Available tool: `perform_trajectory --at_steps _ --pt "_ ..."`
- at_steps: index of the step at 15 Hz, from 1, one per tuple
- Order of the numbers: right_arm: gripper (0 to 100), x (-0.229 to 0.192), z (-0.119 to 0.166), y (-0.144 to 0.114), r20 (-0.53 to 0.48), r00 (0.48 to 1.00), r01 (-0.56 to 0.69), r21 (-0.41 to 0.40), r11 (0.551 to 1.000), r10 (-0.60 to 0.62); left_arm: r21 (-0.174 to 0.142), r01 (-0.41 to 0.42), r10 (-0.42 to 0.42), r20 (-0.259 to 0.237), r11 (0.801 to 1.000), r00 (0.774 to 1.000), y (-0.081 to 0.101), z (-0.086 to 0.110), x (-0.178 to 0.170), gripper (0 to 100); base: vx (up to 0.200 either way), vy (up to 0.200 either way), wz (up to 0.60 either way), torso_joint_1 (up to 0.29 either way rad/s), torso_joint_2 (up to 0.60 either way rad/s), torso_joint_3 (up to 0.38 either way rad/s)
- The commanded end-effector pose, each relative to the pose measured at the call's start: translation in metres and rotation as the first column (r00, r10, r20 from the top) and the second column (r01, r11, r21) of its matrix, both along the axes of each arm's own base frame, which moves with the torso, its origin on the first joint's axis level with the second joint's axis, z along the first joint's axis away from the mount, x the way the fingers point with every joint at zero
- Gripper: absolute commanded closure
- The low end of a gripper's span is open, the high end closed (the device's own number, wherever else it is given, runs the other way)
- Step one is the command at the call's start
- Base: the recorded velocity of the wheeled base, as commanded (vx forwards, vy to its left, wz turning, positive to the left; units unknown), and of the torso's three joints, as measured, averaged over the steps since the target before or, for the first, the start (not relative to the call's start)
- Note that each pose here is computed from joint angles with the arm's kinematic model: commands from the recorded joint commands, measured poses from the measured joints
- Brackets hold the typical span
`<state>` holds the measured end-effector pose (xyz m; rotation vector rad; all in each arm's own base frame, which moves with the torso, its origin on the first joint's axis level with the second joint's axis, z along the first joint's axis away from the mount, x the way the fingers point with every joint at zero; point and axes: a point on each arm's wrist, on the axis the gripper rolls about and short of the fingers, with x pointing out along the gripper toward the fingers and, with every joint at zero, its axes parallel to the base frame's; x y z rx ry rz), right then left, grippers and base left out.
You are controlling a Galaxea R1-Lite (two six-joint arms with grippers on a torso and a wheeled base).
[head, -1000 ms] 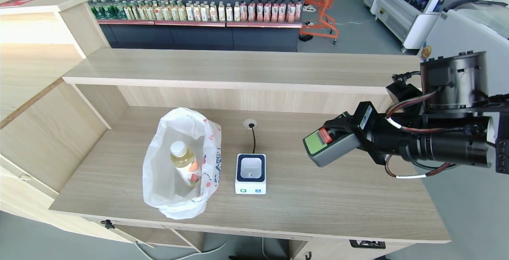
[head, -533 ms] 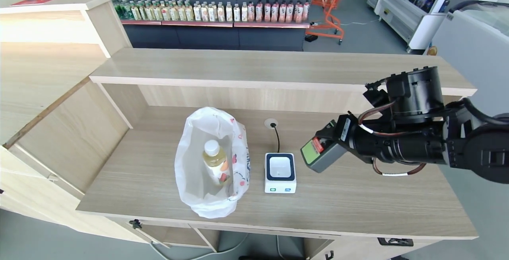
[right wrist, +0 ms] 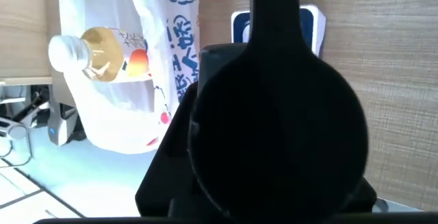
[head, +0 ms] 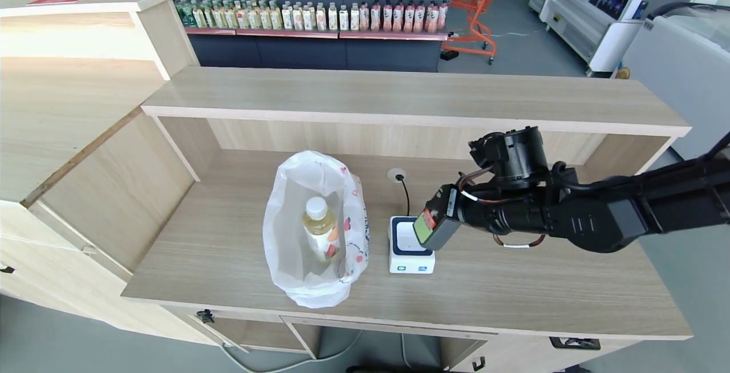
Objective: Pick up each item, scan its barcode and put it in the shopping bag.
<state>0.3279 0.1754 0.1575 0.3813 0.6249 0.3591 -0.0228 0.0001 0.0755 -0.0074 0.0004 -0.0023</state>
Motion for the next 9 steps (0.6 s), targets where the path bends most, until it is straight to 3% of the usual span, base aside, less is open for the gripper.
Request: perform_trajectory --at_steps 1,9 --pt "100 0.013 -0.025 0.006 -0.030 1.000 -0.009 -0.036 0.999 0.008 0.000 -0.001 0.001 0.000 1.000 1.000 0.000 0.000 0.000 0 0.000 0.000 0.00 0.000 0.00 0.000" --pt "100 0.034 -0.053 0.022 0.019 0.999 -0.041 -0.058 0.997 0.042 0.000 -0.001 0.001 0.000 1.000 1.000 0.000 0.000 0.000 0 0.000 0.000 0.00 0.000 0.00 0.000"
